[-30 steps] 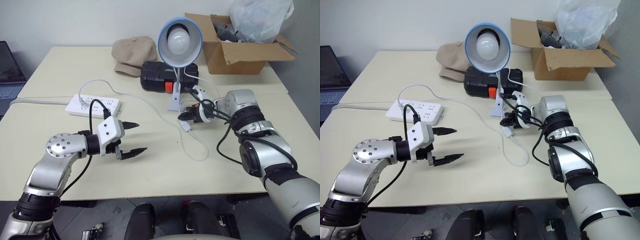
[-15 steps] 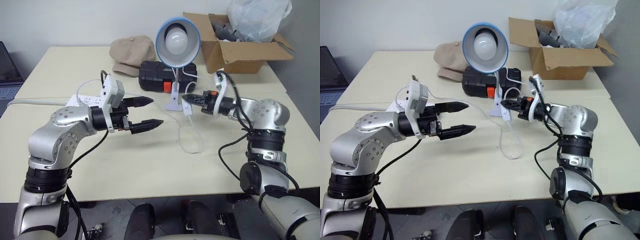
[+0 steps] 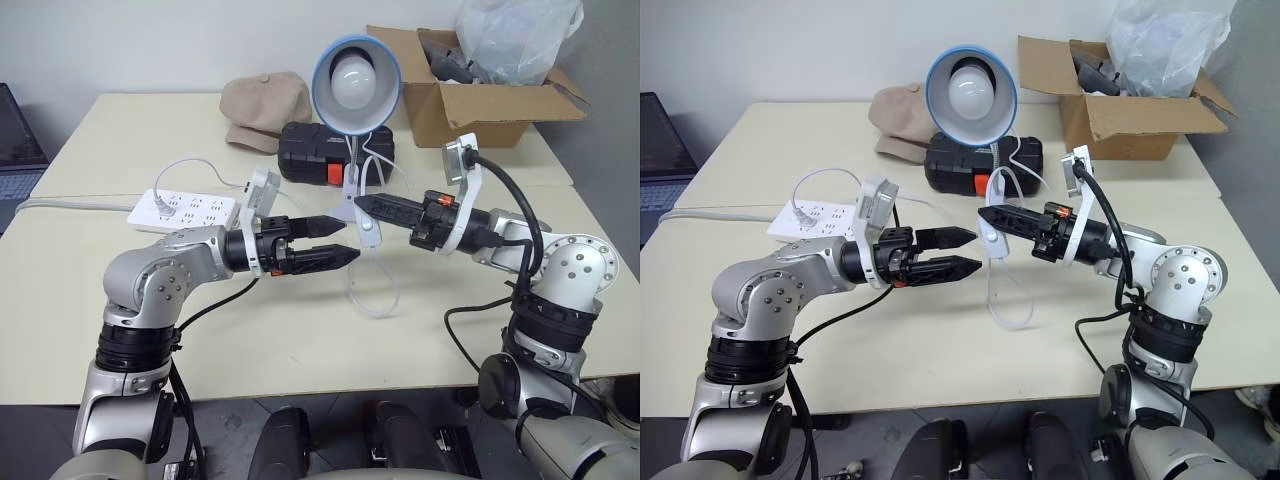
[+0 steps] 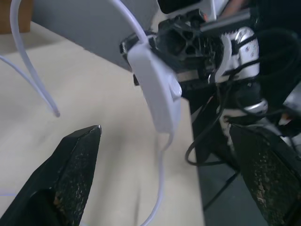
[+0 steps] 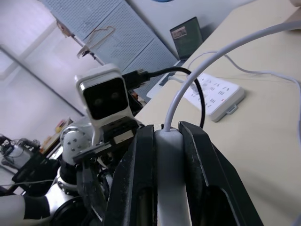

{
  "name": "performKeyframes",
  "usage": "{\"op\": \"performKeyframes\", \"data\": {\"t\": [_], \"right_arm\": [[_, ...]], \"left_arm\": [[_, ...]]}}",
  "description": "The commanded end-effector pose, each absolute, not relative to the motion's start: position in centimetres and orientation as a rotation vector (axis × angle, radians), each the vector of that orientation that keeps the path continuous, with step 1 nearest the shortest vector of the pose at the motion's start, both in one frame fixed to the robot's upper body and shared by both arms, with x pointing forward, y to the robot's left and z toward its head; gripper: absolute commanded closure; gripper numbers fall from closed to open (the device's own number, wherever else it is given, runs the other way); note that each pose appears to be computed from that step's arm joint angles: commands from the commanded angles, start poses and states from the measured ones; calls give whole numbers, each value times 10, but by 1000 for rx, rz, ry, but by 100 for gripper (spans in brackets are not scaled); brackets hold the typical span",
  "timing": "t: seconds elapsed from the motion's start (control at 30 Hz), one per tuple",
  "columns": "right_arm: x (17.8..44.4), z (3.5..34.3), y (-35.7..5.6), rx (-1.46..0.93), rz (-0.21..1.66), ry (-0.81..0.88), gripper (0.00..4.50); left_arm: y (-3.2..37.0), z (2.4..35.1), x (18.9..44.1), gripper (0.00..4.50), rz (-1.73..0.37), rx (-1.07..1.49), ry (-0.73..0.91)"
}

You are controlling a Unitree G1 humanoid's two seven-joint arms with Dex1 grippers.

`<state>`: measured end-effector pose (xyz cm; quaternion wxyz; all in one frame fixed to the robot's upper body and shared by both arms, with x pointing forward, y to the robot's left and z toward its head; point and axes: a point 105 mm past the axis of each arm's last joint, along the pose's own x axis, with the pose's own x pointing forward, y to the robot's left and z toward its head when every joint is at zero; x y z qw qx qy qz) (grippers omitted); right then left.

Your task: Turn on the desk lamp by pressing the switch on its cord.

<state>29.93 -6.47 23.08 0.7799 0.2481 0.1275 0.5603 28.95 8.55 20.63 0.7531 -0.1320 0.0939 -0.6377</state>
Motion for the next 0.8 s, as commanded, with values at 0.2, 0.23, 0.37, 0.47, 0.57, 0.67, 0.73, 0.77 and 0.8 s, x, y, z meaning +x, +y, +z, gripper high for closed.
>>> {"op": "performKeyframes", "data": {"t": [0.2,0.23,0.37,0.47,0.57,0.67,0.73,0.77,0.8], "right_arm": [[284,243,-58,495,1325,244,411],[284,244,-57,489,1331,246,411],[283,245,-56,479,1349,249,411],[282,246,-55,472,1362,249,411],[280,248,-54,471,1375,247,411],[278,250,-52,472,1388,245,411],[276,251,-51,475,1400,244,411],[276,252,-50,475,1404,244,411],[275,252,-50,475,1408,243,411]], "left_arm": [[80,222,278,0,-1467,-416,161],[79,221,276,0,-1476,-422,168],[77,221,273,0,-1484,-438,173],[76,219,272,0,-1493,-458,177],[73,217,271,0,-1502,-474,180],[71,216,272,0,-1508,-486,181],[69,214,271,0,-1515,-492,185],[68,214,271,0,-1520,-495,186],[67,214,271,0,-1522,-497,185]]}}
